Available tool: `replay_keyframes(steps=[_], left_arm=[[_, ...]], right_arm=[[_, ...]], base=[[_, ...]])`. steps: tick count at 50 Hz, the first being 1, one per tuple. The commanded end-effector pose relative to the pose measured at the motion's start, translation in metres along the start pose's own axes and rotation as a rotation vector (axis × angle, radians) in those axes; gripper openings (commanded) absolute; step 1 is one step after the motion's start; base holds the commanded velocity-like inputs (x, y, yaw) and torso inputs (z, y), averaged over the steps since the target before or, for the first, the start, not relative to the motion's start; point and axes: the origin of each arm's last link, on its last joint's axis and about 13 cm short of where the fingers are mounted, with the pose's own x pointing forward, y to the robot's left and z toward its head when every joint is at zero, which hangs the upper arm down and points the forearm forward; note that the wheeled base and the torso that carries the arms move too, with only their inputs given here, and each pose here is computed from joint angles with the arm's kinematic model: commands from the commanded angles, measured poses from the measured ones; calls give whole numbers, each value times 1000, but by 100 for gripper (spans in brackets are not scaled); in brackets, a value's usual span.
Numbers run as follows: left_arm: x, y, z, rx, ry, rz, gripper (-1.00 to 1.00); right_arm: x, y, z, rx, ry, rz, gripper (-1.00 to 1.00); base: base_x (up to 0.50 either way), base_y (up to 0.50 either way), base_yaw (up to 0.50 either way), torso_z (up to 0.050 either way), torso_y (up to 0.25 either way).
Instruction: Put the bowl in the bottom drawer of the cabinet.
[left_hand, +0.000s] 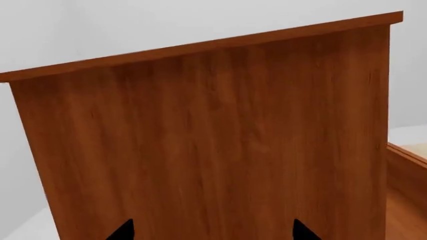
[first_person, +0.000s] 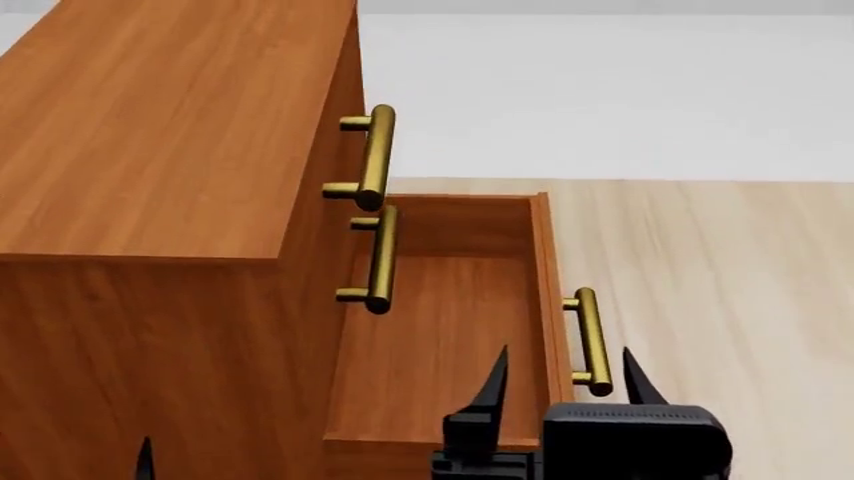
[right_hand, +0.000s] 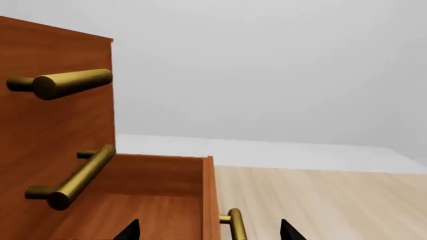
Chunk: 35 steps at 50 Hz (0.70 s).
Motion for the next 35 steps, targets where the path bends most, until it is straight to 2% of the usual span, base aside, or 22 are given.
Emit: replay_keyframes(steps=[1,22,30,31,32,35], left_arm=[[-2,0,1,8,-5,5,100],[-16,1,7,4,-5,-6,100],[-17,1,8,14,-18,3,100],[-16,3,9,6,-10,50,100],[-15,3,9,15,-10,38,100],[-16,2,8,14,-3,31,100]], right_arm=[[0,1,1,0,4,9,100],[2,-1,0,3,10,8,100],[2,-1,-1,-8,18,-1,100],[1,-1,-1,-13,20,0,100],[1,-1,-1,-20,32,-5,100],[0,-2,-2,-23,33,-10,100]], base=[[500,0,0,0,0],[500,0,0,0,0],[500,0,0,0,0],[500,0,0,0,0],[500,0,0,0,0],[150,0,0,0,0]])
